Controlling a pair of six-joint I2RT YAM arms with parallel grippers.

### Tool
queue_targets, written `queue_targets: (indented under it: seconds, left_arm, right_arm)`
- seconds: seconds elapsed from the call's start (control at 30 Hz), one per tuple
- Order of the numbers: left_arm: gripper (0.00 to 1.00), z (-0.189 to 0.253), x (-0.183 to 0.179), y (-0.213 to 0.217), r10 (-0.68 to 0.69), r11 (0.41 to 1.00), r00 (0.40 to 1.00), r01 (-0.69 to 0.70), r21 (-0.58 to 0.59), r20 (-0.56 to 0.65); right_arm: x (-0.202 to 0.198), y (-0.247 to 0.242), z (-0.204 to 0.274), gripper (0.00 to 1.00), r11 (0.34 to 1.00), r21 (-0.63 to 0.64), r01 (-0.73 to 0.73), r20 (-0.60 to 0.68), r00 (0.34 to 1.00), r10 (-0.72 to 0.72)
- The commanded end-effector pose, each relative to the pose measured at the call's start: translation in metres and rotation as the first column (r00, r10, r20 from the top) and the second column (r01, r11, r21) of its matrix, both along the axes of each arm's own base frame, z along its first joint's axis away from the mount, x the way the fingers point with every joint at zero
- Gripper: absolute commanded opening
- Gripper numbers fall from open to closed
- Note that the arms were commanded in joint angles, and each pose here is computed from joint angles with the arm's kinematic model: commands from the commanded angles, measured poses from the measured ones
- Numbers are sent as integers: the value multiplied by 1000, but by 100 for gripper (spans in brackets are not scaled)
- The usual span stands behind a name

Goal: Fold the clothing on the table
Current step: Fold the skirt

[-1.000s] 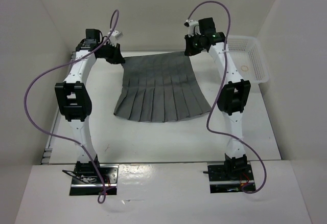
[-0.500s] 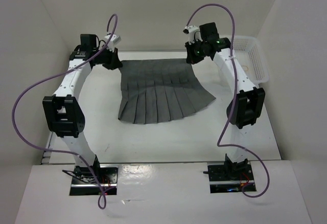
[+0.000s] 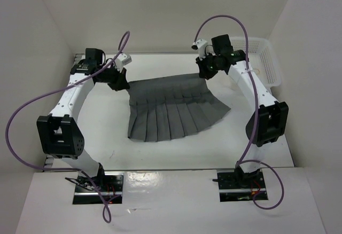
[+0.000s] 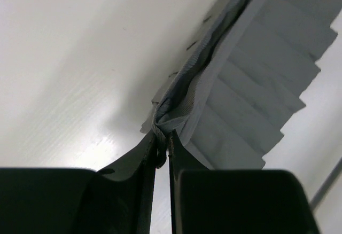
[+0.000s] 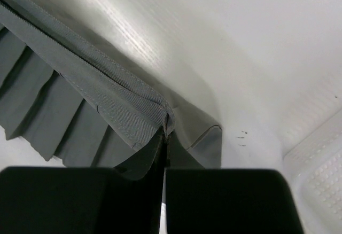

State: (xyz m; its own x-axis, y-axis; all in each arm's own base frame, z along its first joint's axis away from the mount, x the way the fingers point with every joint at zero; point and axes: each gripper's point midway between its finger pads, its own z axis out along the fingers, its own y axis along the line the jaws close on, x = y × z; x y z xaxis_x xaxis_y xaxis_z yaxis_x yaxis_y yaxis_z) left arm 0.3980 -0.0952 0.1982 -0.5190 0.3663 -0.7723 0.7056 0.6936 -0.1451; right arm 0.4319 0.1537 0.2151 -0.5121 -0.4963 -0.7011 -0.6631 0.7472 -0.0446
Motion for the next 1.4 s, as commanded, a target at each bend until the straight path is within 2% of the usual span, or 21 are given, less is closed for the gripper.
queue_targets:
  seconds: [0.0,0.07,0.13,0.2,0.3,0.43,0.47,0.53,0.57,0.6,0.8,0.9,1.0,1.1,1.23,1.37]
  left_arm:
    - [0,-7,-42,13,-110,986,994,112,126,-27]
    - [0,-14,-69,-4,-206,968,975,216,130,-86]
    - [0,-20,-79,-10,-218,958,969,236,164,-118]
    - [0,-24,-80,-11,-190,961,974,211,179,-125]
    - [0,-26,-60,-3,-99,974,991,114,198,-84]
    - [0,-18,-29,7,17,980,1000,-12,196,-20]
    - [0,-4,-19,8,34,981,999,-38,190,22]
    - [0,5,0,10,87,978,994,-96,185,59]
    - [0,23,11,12,112,975,988,-130,177,110]
    - [0,19,17,14,137,971,984,-156,182,110]
    - [0,87,76,31,303,927,900,-355,123,313]
    - [0,105,98,40,365,897,854,-429,105,371]
    - [0,101,114,40,387,876,834,-466,127,393]
    - [0,102,116,35,386,879,835,-462,119,391]
    - [2,88,101,28,325,907,876,-396,145,358]
    - [2,32,66,25,255,926,936,-308,219,241]
  right_arm:
    - [-18,-33,11,0,989,-141,-42,6,999,43]
    - [-31,-29,1,0,982,-140,-123,-79,990,113]
    - [-37,-24,-1,0,981,-117,-155,-115,983,142]
    - [-44,-17,-4,0,977,-81,-197,-159,970,183]
    - [-34,-11,-1,0,985,-51,-168,-137,978,159]
    - [-1,-10,14,0,999,-26,-45,-24,999,44]
    - [11,-8,24,0,999,-15,-30,31,999,30]
    - [28,-12,42,0,999,-5,41,103,994,-40]
    - [39,-8,49,0,999,-1,44,151,988,-43]
    - [45,-9,58,0,998,7,70,182,981,-70]
    - [89,-9,90,0,977,45,207,300,930,-211]
    - [106,-14,105,0,957,59,283,363,887,-285]
    - [115,-16,98,0,935,42,353,377,861,-342]
    - [117,-19,101,0,924,25,381,402,842,-358]
    - [102,-16,89,0,945,-47,324,386,878,-282]
    - [68,-16,61,0,968,-142,205,298,942,-155]
